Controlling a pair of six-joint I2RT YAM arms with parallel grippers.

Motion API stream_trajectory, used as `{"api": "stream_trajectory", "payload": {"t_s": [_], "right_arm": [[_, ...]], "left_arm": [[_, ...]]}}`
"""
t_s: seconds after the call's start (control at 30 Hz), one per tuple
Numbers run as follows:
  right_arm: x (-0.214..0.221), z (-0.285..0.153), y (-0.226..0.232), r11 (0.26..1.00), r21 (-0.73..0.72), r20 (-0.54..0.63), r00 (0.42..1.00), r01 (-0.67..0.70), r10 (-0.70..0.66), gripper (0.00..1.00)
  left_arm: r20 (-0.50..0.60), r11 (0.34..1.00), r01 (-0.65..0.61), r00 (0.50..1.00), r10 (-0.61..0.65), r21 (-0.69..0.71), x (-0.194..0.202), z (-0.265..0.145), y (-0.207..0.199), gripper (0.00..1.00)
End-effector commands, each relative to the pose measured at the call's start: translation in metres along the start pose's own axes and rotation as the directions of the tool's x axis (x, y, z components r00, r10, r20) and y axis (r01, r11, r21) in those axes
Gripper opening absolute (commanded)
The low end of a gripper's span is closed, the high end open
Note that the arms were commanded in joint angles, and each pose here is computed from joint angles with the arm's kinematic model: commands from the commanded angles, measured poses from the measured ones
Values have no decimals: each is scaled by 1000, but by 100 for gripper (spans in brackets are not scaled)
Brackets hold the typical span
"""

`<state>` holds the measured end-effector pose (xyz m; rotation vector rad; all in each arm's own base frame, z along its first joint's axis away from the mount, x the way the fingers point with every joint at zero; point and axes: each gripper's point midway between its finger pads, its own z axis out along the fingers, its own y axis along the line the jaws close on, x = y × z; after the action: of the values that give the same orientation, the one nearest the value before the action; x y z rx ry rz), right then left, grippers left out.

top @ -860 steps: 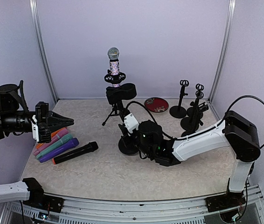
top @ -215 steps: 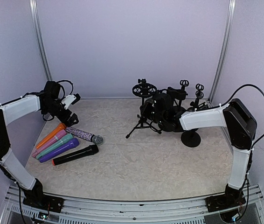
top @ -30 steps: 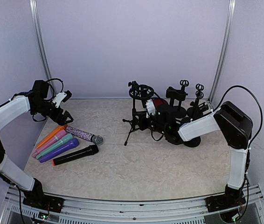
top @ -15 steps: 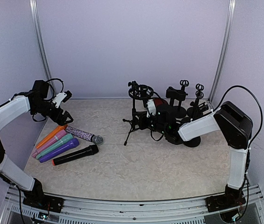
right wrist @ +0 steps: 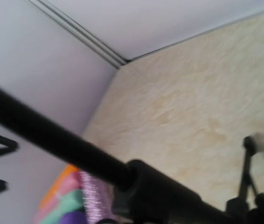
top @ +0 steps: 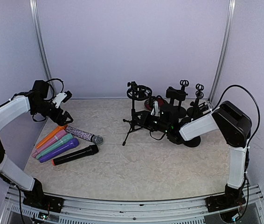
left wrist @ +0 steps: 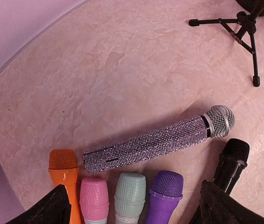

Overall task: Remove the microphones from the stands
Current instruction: Unscrew the knob on the stand of the microphone stand.

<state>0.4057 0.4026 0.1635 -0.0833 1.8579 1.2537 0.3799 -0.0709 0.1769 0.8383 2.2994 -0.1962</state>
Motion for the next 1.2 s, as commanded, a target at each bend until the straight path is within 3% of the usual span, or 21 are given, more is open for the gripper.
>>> {"api": "stream_trajectory", "payload": {"t_s": [0.0,0.4,0.5,0.6,0.7,0.9,1.17], "right_arm": [[29,0,-12,961,-40,-106,957,-275,270,0],[29,-4,-8,823,-131,-139,832,-553,538,1],[23,-7,-4,822,-143,-122,834,-552,538,23],[17,-9,-11,881,-61,-87,881,-470,465,43],[13,-15,-18,931,29,-68,929,-363,364,52],[0,-24,-26,986,156,-51,996,-64,72,52],[-11,-19,0,979,72,-56,981,190,-186,51]], "left_arm": [[16,1000,-20,1000,20,-16,-2,-11,1,93],[22,999,-25,999,26,-24,-4,-12,2,93],[22,999,-24,999,25,-24,-3,-12,2,93],[20,999,-23,1000,23,-27,-3,-12,2,93],[22,999,-23,999,23,-30,-2,-12,3,93],[24,999,-16,1000,16,-33,0,-12,5,94],[29,999,-16,999,17,-34,-2,-13,5,94]]}}
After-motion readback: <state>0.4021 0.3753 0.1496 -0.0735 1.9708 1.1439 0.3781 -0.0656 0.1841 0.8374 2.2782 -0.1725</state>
